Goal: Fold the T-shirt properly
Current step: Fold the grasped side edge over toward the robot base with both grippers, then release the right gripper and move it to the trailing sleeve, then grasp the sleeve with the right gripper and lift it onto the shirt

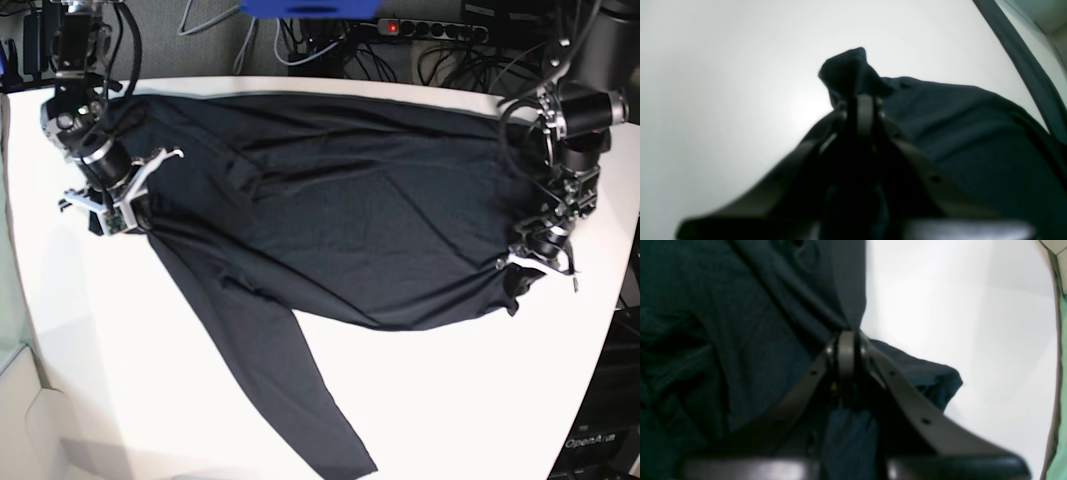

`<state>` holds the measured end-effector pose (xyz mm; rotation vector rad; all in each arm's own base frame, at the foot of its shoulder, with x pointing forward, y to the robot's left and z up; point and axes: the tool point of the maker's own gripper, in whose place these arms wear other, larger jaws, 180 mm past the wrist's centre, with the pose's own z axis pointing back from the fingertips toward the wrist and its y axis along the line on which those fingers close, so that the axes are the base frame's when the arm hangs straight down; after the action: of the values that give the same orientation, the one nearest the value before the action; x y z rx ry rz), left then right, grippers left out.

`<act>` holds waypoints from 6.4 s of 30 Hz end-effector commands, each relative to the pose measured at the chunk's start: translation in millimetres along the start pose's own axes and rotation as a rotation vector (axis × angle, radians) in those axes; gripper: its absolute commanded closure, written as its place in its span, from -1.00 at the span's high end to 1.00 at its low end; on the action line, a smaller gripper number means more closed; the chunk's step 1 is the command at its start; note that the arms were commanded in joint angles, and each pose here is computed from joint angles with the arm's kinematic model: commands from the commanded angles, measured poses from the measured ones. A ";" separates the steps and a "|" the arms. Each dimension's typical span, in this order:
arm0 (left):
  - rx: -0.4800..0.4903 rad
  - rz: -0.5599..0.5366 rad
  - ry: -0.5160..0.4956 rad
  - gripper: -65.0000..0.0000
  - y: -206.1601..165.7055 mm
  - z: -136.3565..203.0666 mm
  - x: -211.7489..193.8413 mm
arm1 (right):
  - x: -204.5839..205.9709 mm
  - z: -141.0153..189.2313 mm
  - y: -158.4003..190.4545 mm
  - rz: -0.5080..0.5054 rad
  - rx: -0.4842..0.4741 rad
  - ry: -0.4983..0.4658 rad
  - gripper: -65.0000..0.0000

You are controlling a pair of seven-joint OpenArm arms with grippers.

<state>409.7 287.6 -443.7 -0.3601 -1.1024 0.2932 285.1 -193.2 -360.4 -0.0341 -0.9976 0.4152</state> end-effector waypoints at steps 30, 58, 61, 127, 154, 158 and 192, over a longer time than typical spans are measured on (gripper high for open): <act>0.034 -0.356 0.314 -1.00 18.7 69.8 22.8 | -20.4 22.5 10.7 -0.087 -0.020 -0.032 -1.00; 0.367 -0.554 0.263 -1.00 28.0 187.0 53.4 | -24.4 80.6 4.9 -0.081 -0.049 -0.060 -1.00; 0.365 -0.553 0.269 -1.00 28.8 186.4 51.1 | -30.2 88.1 -11.8 -0.111 -0.122 -0.053 -1.00; 0.363 -0.471 0.360 0.21 21.9 190.7 -6.7 | 27.8 25.1 -68.8 -0.066 -0.165 -0.084 -0.13; 0.362 -0.453 0.380 0.20 19.3 191.9 -17.6 | 95.2 -181.0 -30.1 -0.459 0.233 -0.134 -0.13; 0.362 -0.453 0.380 0.20 19.3 191.9 -17.6 | 86.2 -184.0 -20.6 -0.492 0.246 -0.133 -0.13; 0.354 -0.443 0.380 0.20 15.9 190.0 -21.0 | 77.1 -149.4 36.8 -0.221 0.304 -0.135 -1.00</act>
<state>220.6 313.9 -402.4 0.1262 -0.6702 0.0259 409.5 -109.4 -418.9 0.3605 -0.9429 0.3724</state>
